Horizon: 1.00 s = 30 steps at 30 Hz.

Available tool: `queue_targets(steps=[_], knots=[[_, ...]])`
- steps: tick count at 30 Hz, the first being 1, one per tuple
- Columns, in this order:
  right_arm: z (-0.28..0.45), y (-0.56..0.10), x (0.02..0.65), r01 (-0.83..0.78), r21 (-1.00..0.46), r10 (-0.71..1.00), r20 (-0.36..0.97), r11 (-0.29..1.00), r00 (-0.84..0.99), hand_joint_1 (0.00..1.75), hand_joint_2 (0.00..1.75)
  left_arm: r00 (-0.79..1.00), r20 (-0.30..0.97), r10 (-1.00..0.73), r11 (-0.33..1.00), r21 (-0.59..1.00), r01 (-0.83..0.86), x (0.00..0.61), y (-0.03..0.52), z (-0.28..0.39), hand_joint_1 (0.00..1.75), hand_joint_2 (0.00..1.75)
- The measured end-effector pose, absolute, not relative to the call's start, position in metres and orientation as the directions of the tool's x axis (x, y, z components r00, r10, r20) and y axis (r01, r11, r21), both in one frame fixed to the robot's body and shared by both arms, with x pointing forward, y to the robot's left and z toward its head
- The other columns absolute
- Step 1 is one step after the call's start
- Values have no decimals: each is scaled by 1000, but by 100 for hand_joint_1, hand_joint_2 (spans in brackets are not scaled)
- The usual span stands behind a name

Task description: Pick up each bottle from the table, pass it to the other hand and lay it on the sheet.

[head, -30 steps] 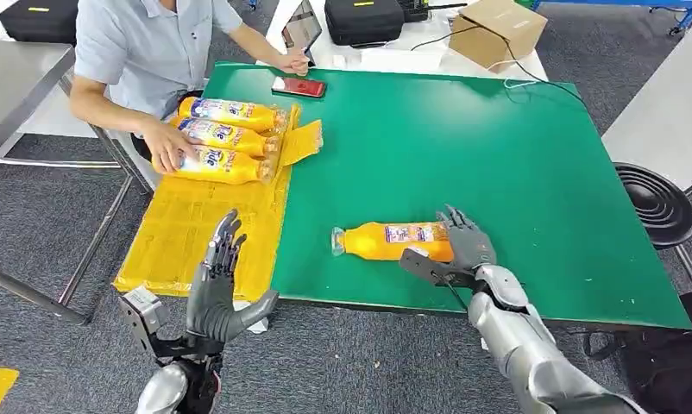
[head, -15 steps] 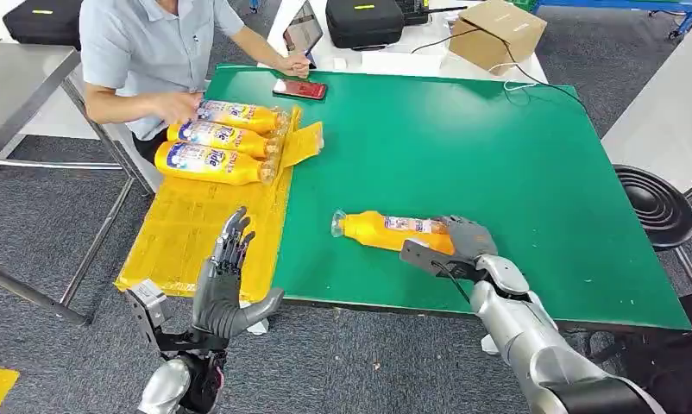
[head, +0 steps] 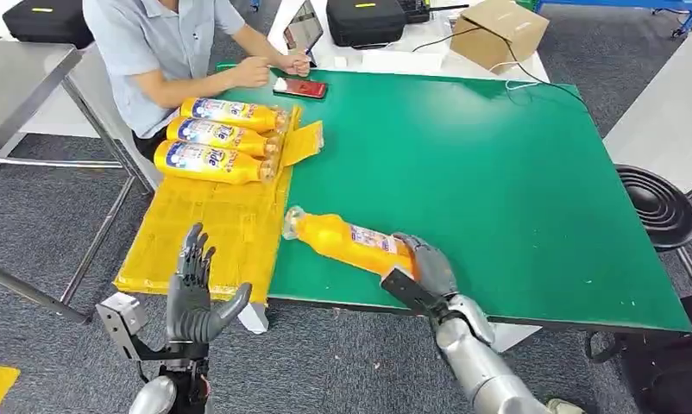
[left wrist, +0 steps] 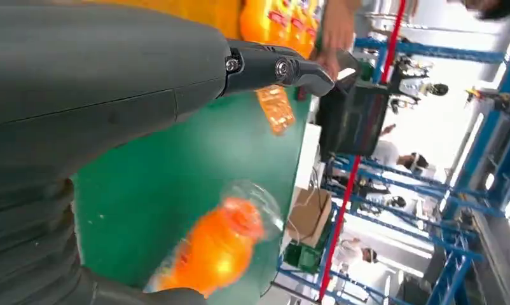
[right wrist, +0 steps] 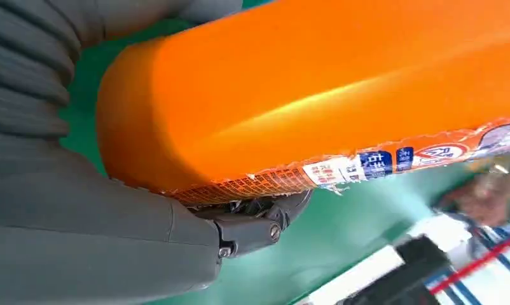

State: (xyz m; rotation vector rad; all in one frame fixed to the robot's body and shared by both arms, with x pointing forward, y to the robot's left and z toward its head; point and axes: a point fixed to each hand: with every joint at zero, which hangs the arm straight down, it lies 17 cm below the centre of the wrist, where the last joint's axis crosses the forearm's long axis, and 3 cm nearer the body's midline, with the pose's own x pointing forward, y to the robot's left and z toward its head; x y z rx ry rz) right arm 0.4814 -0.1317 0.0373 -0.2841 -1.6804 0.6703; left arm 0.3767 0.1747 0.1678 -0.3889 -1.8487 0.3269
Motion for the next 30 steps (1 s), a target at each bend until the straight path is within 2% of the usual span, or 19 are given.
queue_targets(steps=[6,10,16,30], knots=[[80,-104,466,-121,-351,315,917,928,-244,175,175,-261,853,453,892,-435,127,368,193,156,0,175],[116,-89,456,-127,-266,219,929,956,-299,175,175,-249,848,467,884,-449,127,365,194,152,0,175],[146,-78,446,-130,-234,174,916,963,-362,175,175,-252,842,477,879,-463,115,365,195,152,0,175],[163,-68,435,-159,-201,124,910,967,-396,175,175,-240,844,480,877,-468,109,366,193,149,0,175]])
